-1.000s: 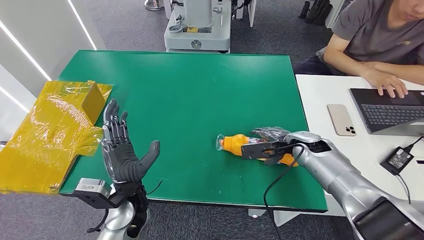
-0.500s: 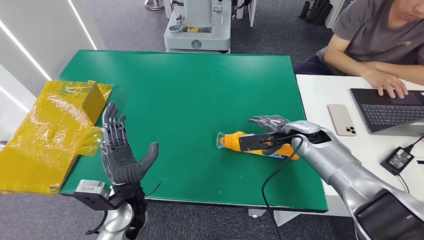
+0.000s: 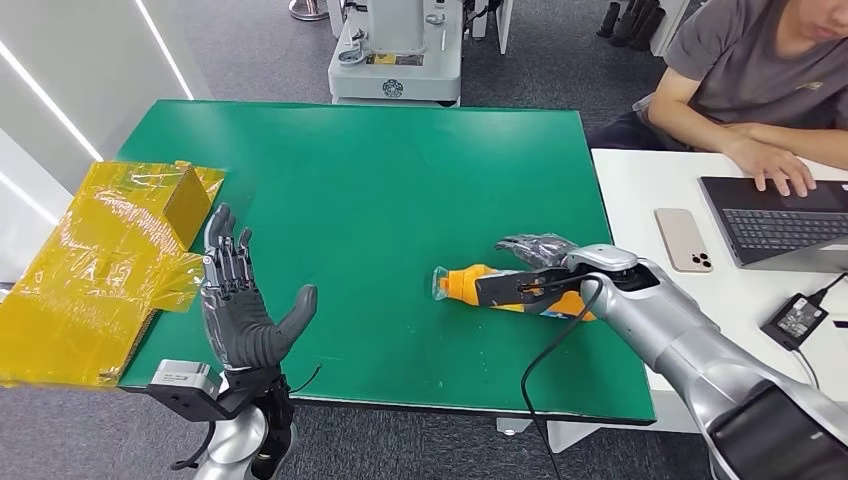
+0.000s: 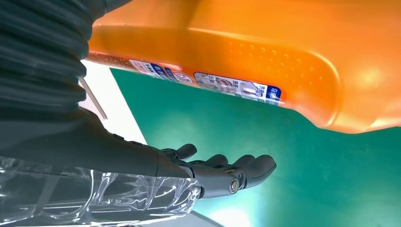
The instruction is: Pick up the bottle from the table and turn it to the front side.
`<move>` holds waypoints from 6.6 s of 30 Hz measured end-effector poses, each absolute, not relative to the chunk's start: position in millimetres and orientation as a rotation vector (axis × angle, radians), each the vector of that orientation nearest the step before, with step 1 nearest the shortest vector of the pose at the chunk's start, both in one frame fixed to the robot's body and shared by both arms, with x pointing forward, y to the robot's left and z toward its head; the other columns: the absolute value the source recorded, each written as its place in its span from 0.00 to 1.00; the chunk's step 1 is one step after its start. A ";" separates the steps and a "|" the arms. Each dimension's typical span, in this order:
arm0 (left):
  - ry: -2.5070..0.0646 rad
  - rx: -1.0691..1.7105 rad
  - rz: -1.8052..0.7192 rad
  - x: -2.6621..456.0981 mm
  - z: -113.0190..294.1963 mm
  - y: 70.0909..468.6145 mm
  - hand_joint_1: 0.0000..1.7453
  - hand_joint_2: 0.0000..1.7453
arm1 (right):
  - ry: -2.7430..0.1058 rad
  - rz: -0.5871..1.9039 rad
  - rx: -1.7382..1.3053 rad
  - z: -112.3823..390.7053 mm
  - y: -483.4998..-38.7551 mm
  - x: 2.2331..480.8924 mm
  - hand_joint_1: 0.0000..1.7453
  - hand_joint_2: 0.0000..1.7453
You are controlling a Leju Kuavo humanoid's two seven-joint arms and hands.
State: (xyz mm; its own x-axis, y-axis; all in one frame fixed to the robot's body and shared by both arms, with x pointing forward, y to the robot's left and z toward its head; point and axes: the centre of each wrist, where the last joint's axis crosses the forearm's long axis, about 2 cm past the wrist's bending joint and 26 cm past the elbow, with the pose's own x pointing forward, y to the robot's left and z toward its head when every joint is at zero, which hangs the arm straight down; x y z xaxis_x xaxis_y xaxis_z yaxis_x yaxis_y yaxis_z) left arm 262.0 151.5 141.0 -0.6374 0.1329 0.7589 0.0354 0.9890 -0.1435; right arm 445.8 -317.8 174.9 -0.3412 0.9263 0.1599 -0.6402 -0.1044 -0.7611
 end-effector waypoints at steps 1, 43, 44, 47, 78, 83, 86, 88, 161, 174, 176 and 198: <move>-2.260 -0.117 0.144 262.0 141.0 151.5 0.00 1.00 | -0.925 1.707 -0.433 174.5 -317.8 445.5 0.00 1.00; -2.268 -0.036 0.196 241.0 145.5 160.4 0.00 1.00 | -0.909 1.679 -0.495 138.4 -345.4 417.2 1.00 1.00; -2.268 -0.034 0.197 240.6 145.5 160.8 0.00 1.00 | -0.921 1.678 -0.495 138.2 -343.2 417.5 1.00 1.00; -2.271 -0.029 0.198 238.1 144.9 161.4 0.00 1.00 | -0.970 1.673 -0.505 138.0 -336.0 418.5 1.00 1.00; -2.142 -0.209 0.153 263.3 152.6 151.1 0.00 1.00 | -2.013 0.988 -0.680 97.8 -218.0 331.4 1.00 1.00; -2.116 -0.282 0.137 268.9 151.2 149.1 0.00 1.00 | -2.066 0.983 -0.681 98.5 -215.6 327.4 1.00 1.00; -2.086 -0.383 0.109 275.7 153.8 146.0 0.00 1.00 | -2.087 0.997 -0.674 96.7 -214.0 322.6 1.00 1.00; -2.064 -0.448 0.092 280.9 156.2 143.2 0.00 1.00 | -2.094 1.011 -0.661 94.1 -212.6 317.6 1.00 1.00; -2.003 -0.644 0.087 295.2 161.3 117.6 1.00 1.00 | -1.944 1.076 -0.222 90.6 -133.5 320.7 0.00 1.00; -2.023 -0.528 0.084 295.0 151.1 125.5 1.00 1.00 | -2.188 0.578 -0.024 123.1 -130.4 277.7 0.00 1.00; -2.038 -0.481 0.072 299.2 151.1 129.0 1.00 1.00 | -2.247 0.514 -0.054 132.7 -131.4 270.3 0.00 1.00; -2.305 0.478 -0.174 352.4 177.6 235.6 1.00 1.00 | -2.324 0.384 -0.012 147.4 -139.1 242.6 0.00 1.00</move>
State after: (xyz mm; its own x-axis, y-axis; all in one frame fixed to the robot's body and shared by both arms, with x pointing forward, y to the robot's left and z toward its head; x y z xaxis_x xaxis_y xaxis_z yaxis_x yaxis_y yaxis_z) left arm 352.4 235.6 177.6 -0.6400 -0.3902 0.6620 -0.2862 0.9205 0.2660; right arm 242.6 -139.1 147.4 -0.7066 0.1237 0.6968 -0.1069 0.9547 -0.2779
